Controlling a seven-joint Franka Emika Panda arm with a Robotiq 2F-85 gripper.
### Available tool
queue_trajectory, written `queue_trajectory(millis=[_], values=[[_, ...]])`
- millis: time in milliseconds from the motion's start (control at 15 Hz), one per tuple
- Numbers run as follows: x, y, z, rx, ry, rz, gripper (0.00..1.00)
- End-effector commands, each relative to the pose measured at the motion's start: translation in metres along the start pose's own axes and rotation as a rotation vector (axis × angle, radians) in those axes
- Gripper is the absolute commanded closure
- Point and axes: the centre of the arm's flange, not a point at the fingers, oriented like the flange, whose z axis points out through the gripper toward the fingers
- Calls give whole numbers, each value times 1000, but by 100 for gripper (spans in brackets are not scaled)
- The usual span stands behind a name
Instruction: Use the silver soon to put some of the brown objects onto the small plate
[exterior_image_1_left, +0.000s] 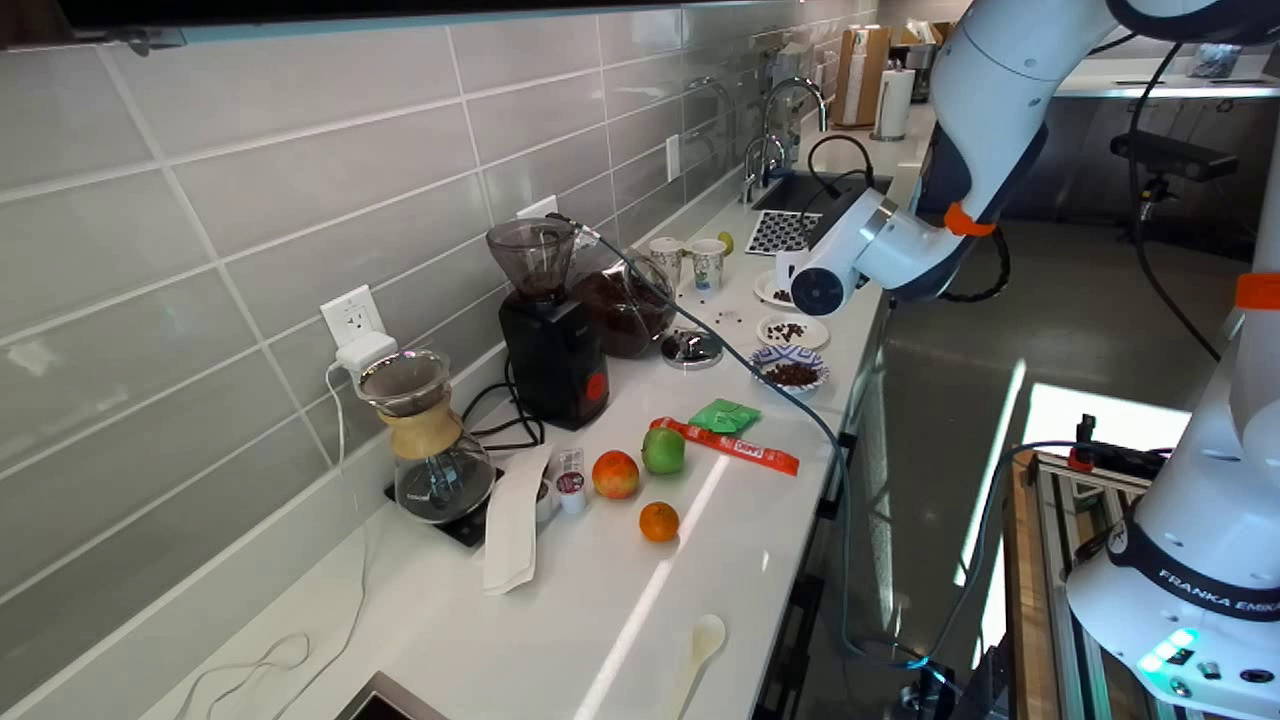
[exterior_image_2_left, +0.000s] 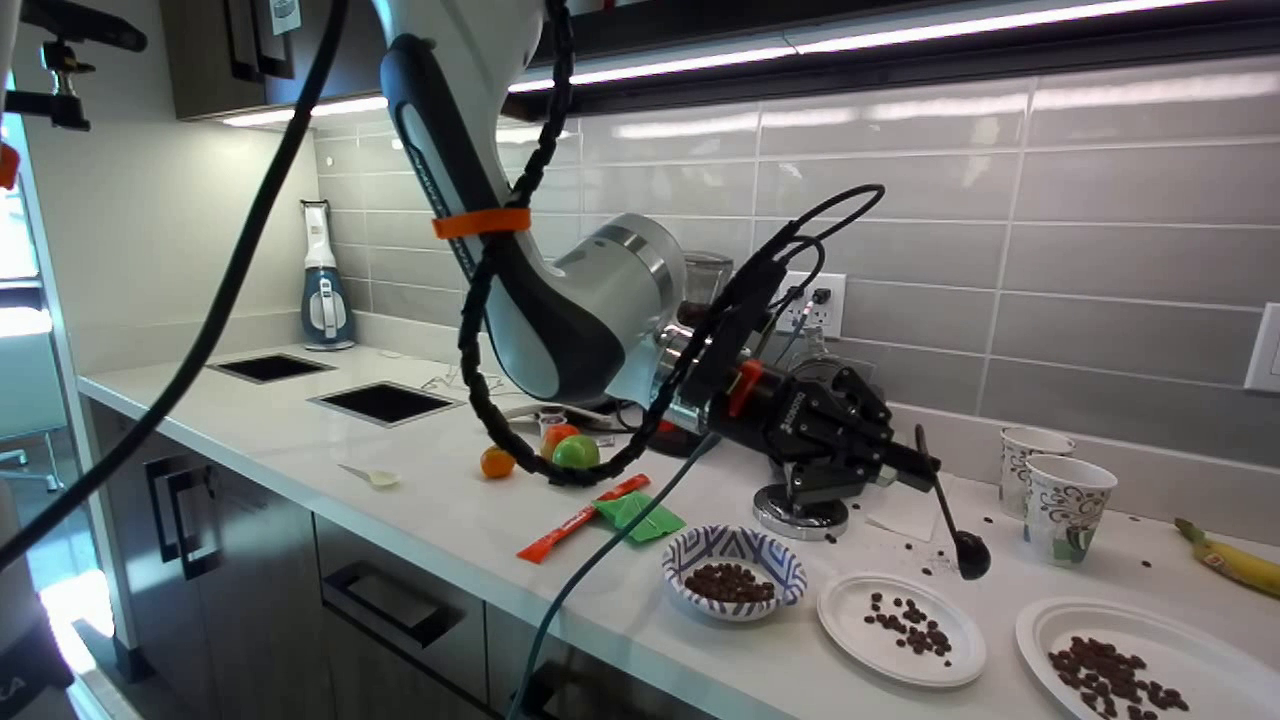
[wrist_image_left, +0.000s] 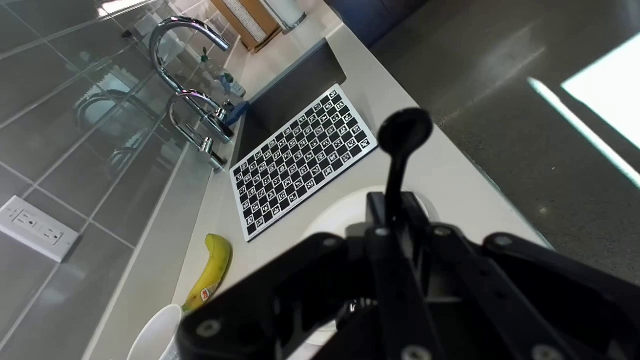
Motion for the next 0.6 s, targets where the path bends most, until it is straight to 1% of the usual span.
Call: queue_trajectory(millis=[0, 267, 400, 533], values=[[-3, -7, -6, -38, -13, -8, 98], [-3, -6, -7, -29, -10, -5, 98], [-7, -4, -4, -4, -2, 8, 98], [-13, 0, 0, 38, 6, 42, 98]])
